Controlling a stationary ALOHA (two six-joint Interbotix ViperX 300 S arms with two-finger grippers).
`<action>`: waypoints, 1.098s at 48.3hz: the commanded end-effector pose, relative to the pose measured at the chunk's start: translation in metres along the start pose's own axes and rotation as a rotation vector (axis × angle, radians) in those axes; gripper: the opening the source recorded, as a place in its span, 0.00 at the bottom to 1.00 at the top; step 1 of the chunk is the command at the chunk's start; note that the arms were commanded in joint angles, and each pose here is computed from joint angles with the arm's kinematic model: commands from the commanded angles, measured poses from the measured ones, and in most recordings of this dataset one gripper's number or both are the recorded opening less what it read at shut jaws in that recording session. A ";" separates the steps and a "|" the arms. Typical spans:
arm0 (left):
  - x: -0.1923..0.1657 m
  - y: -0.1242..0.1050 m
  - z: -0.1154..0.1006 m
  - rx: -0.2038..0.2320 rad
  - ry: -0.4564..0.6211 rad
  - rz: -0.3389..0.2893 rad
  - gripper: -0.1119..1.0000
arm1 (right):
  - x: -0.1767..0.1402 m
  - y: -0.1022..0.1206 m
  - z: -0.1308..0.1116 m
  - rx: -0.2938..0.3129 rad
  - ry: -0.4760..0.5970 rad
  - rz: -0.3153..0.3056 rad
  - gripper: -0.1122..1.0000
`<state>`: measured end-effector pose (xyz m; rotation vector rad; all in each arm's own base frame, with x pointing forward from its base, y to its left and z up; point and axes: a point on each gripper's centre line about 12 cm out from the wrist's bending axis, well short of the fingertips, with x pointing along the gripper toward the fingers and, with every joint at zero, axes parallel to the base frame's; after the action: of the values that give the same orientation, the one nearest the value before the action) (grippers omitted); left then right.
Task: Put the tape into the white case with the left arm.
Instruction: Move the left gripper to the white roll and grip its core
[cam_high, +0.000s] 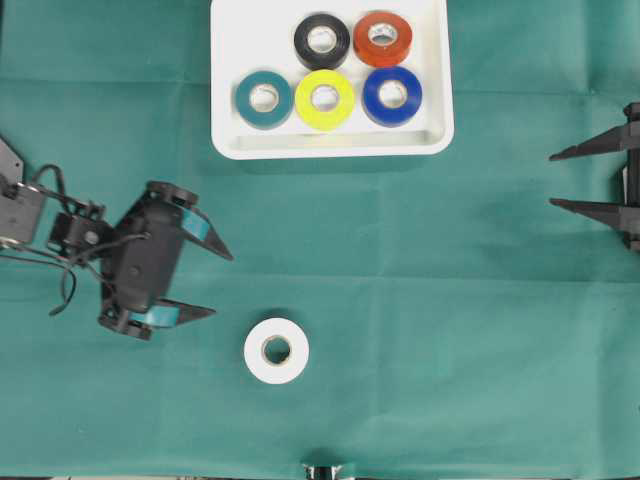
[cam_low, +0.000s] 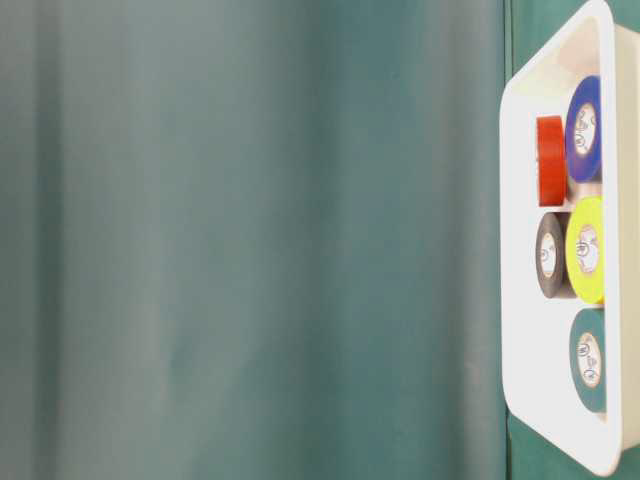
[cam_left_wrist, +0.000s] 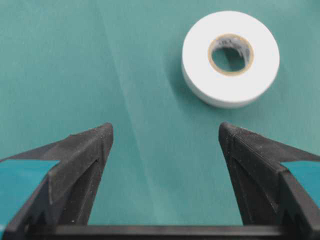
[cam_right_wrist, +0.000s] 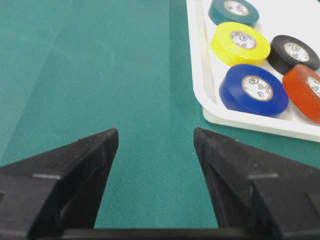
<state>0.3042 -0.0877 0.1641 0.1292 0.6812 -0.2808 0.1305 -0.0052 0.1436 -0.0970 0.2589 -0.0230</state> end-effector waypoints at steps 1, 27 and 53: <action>0.007 0.000 0.018 0.003 -0.035 -0.001 0.86 | 0.001 -0.001 0.004 0.002 -0.011 -0.001 0.99; 0.062 -0.014 0.033 0.026 0.013 -0.030 0.86 | 0.001 0.000 0.004 0.001 -0.011 0.001 0.99; 0.092 -0.018 0.023 0.030 0.066 -0.037 0.86 | 0.001 0.000 0.005 0.000 -0.012 0.001 0.99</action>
<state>0.3712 -0.1251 0.1119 0.1632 0.7868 -0.3213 0.1306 -0.0051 0.1438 -0.0970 0.2574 -0.0227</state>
